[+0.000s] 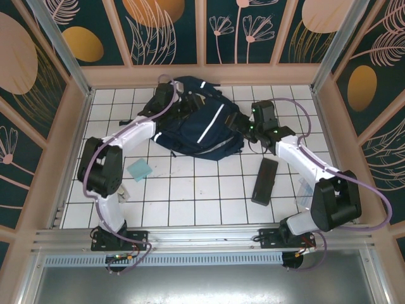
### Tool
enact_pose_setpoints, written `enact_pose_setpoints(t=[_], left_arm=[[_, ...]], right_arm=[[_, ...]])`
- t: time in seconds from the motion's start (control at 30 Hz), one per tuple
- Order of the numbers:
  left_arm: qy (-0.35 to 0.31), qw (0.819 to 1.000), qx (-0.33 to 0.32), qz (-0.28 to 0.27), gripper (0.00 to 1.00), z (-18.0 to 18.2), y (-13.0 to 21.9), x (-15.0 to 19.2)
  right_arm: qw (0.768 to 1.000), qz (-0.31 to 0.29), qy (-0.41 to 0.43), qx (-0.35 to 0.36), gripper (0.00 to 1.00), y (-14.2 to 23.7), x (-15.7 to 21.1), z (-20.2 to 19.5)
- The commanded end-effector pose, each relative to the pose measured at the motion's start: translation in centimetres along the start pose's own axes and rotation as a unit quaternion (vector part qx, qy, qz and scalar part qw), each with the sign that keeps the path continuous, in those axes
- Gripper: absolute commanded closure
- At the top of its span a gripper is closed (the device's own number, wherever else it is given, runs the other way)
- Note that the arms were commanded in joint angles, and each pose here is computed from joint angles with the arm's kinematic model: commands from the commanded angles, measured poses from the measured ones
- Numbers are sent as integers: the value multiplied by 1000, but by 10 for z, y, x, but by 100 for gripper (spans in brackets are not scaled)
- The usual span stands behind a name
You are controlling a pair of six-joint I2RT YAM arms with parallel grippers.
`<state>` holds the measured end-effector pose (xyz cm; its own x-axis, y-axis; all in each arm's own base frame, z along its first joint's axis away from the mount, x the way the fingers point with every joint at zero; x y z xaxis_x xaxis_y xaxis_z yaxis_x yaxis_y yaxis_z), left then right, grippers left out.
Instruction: Pack the student bag
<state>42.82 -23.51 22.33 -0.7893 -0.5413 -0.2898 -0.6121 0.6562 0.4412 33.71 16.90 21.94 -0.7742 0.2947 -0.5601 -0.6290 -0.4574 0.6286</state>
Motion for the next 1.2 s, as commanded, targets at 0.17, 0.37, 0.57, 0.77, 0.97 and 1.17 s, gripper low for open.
enact_pose_setpoints(t=[0.17, 0.37, 0.57, 0.77, 0.97, 1.17], left_arm=[[79, 990, -69, -95, 33, 74, 63, 0], [121, 977, -129, -121, 33, 130, 78, 12], [158, 962, -180, -128, 34, 162, 77, 20], [200, 952, -178, -148, 38, 179, 62, 17], [214, 947, -194, -143, 41, 193, 49, 19], [212, 946, -204, -140, 68, 207, 34, 17]], right_arm=[[1000, 7, 20, -22, 23, -26, 22, 31], [999, 28, 26, -31, 23, -39, 34, 42], [999, 24, 27, -26, 23, -40, 32, 43], [999, 17, 28, -28, 23, -39, 30, 45], [999, 9, 29, -22, 23, -35, 30, 43], [999, 13, 29, -35, 24, -38, 33, 46]])
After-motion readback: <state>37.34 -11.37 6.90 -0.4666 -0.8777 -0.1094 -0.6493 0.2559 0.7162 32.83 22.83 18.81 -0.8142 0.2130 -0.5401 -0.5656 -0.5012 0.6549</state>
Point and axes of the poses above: each hand's point on the last joint's axis, 136 mm out from that joint toward the fingers, its own y axis back along the fingers, its own z axis along the line the jaws close on, x = y × z, the point moved 6 cm from there along y, back along the fingers, and after that the axes turned 9 degrees about y, right-handed, at the moved point
